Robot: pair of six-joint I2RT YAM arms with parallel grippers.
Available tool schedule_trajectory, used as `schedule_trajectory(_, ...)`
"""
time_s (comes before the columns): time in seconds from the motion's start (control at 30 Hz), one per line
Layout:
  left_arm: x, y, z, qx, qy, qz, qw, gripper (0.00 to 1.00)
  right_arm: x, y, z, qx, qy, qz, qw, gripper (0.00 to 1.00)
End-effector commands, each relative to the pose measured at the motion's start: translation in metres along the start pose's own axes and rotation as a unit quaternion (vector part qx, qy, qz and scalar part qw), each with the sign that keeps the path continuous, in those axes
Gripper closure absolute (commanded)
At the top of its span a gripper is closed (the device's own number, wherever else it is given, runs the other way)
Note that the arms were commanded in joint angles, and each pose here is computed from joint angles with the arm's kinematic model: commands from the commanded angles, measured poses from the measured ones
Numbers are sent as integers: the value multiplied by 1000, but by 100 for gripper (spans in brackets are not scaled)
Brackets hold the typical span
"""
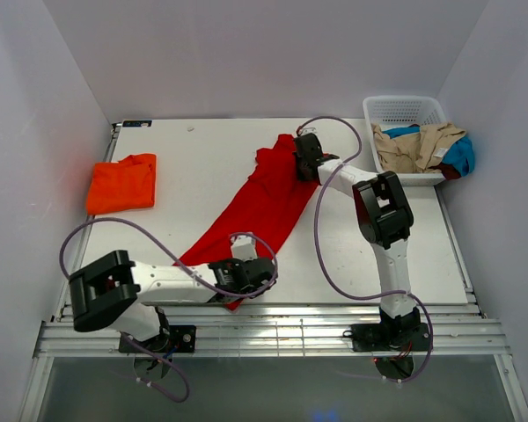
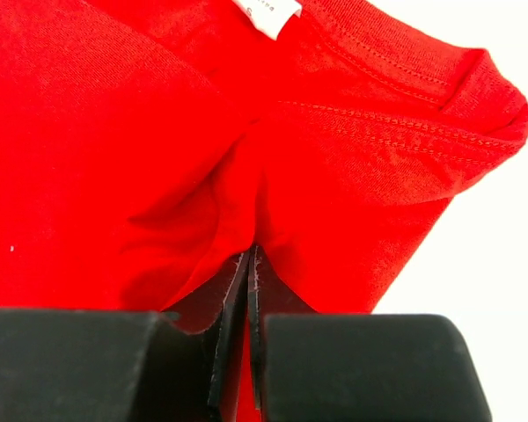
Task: Fold and stack the t-shirts
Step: Rotate the tshirt 90 degrees
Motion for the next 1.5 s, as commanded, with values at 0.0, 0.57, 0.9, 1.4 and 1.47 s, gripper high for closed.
schedule_trajectory(0.0, -5, -45, -12, -1, -28, 21, 999, 100, -11, 5, -5, -13, 8, -33, 999, 92)
schedule_trajectory(0.57, 0, -125, -119, -121, -185, 91, 971, 100, -65, 36, -68, -69, 3, -210, 975, 92)
schedule_trajectory(0.9, -42, -27, -225, -118, -243, 57, 961, 100, -46, 46, -140, -93, -94, -353, 926, 76)
schedule_trajectory(1.4, -98, 19, -286, -149, -244, 82, 955, 100, 149, -15, -130, -3, -206, -194, 959, 55)
schedule_trajectory(1.47, -84, 15, -293, -134, -268, 95, 949, 100, 167, -17, -111, 6, -201, -171, 965, 57)
Point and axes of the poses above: each gripper's point midway between its finger pads, its own x axis back along the fingers, its own y axis along the line the jaws close on, z = x × y, the point moved 3 cm from there along x, back along the fingers, and after that the axes turned 15 degrees about -x, right-handed, at the moved point
